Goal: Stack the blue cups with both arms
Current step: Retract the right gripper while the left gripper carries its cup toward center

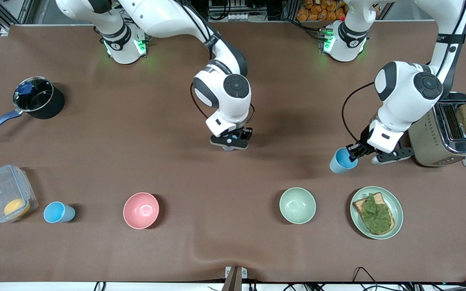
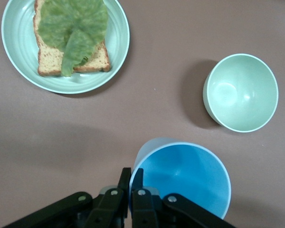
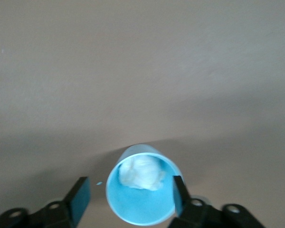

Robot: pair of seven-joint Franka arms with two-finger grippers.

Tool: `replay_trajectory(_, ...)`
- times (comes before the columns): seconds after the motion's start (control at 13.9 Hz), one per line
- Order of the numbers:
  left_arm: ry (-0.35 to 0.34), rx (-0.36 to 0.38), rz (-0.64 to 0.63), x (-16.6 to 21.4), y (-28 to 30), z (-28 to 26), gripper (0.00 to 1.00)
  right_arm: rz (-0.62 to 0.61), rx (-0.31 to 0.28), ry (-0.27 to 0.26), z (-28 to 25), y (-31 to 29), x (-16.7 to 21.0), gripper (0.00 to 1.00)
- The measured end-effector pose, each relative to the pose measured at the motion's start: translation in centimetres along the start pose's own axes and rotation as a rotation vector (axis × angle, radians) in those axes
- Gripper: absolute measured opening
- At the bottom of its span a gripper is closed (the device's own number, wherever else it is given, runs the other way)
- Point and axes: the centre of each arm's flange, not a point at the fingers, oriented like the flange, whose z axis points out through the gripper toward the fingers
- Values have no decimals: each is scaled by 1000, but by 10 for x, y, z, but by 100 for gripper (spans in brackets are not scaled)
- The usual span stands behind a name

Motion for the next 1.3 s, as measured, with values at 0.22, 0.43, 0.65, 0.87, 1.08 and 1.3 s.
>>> replay_trajectory(0.22, -11, -30, -44, -11, 24, -1, 4, -47, -6, -9, -66, 49, 50, 100)
replay_trajectory(0.43, -8, -81, -102, -28, 75, -14, 4, -157, -1, -56, -113, 138, 111, 100)
replay_trajectory(0.65, -2, -147, -161, -51, 140, -39, 4, -270, 14, -108, -130, 234, 164, 100)
replay_trajectory(0.87, -9, -178, -168, -85, 194, -52, 4, -329, 27, -130, -135, 306, 196, 100)
replay_trajectory(1.08, -2, -165, -144, -129, 240, -52, 4, -360, 37, -151, -139, 366, 211, 100)
replay_trajectory(1.3, 27, -130, -126, -171, 286, -35, 4, -363, 46, -166, -144, 409, 199, 100)
